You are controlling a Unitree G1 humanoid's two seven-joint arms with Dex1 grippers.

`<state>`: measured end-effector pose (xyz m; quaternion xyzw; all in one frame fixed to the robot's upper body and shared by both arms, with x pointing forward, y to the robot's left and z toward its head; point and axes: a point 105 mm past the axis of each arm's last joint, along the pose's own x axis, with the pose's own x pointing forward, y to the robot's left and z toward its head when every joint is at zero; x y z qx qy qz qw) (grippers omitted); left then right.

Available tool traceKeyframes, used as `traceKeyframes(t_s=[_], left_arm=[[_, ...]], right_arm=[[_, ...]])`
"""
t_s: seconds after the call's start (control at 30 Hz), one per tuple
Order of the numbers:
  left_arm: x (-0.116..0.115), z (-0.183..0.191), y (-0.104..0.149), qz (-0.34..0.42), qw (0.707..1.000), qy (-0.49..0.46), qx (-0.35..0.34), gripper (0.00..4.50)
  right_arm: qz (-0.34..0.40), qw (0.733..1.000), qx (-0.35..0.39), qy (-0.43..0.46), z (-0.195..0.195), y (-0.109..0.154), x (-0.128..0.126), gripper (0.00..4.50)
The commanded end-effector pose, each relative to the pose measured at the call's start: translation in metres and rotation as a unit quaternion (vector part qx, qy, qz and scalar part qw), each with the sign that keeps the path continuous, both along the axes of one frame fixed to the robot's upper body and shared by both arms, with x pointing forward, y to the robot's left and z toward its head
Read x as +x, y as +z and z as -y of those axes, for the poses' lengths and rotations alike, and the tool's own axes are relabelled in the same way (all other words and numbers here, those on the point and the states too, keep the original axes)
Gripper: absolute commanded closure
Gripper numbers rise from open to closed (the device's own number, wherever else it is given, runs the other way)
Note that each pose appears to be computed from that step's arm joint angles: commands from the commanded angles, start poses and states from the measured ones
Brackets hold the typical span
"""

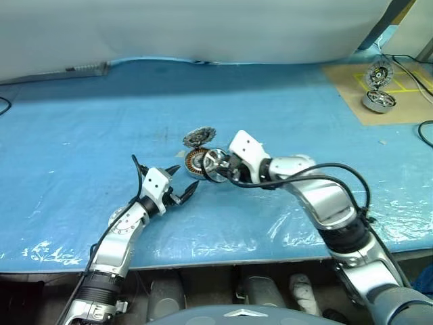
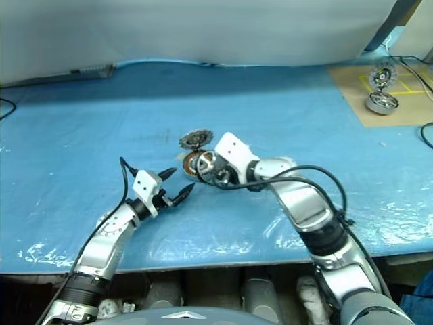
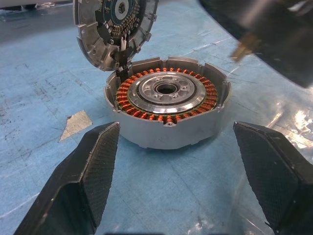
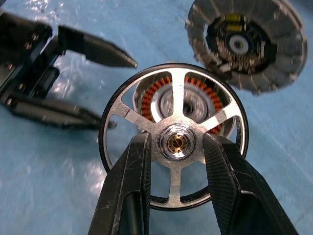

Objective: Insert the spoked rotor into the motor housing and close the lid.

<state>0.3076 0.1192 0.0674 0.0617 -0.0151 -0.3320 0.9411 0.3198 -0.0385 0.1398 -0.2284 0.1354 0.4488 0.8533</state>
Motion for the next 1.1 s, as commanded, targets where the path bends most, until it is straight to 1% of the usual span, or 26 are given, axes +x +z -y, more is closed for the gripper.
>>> traceKeyframes(t_s=[0.03,0.13,0.27,0.5,0.73,0.8,0.83,0.87,0.9,0.97,1.07,1.1], left_arm=[[0.001,-0.004,0.007,0.02,1.0,0.004,0.002,0.52],[0.001,-0.005,0.007,0.021,1.0,0.006,0.001,0.52],[0.0,-0.005,0.005,0.02,1.0,0.008,0.0,0.52],[0.001,-0.004,0.004,0.021,1.0,0.008,-0.003,0.52],[0.002,-0.005,0.003,0.022,1.0,0.008,-0.002,0.52],[0.003,-0.005,0.003,0.022,1.0,0.008,-0.002,0.52],[0.003,-0.004,0.004,0.023,1.0,0.008,-0.002,0.52],[0.003,-0.004,0.004,0.023,1.0,0.008,-0.002,0.52],[0.003,-0.005,0.004,0.023,1.0,0.008,-0.002,0.52],[0.003,-0.005,0.004,0.023,1.0,0.008,-0.002,0.52],[0.003,-0.005,0.003,0.024,1.0,0.009,-0.001,0.52],[0.003,-0.005,0.003,0.023,1.0,0.009,-0.001,0.52]], right_arm=[[0.044,0.999,0.011,-0.003,-0.017,0.017,0.012,3.25],[0.055,0.998,0.011,-0.012,-0.021,0.02,0.023,3.25],[0.055,0.998,0.011,-0.013,-0.022,0.018,0.027,3.25],[0.027,0.999,-0.001,-0.017,-0.015,-0.005,0.026,3.25],[0.011,1.0,0.004,-0.011,-0.016,-0.016,0.021,3.25],[0.011,1.0,0.005,-0.015,-0.017,-0.016,0.023,2.53],[0.015,1.0,0.005,-0.019,-0.017,-0.015,0.024,2.36],[0.021,0.999,0.005,-0.024,-0.016,-0.013,0.026,2.1],[0.026,0.999,0.005,-0.028,-0.016,-0.011,0.027,1.7],[0.034,0.999,0.012,-0.032,-0.013,-0.002,0.029,1.08],[0.036,0.997,0.044,-0.045,-0.009,0.014,0.03,1.08],[0.035,0.996,0.056,-0.051,-0.008,0.018,0.03,1.25]])
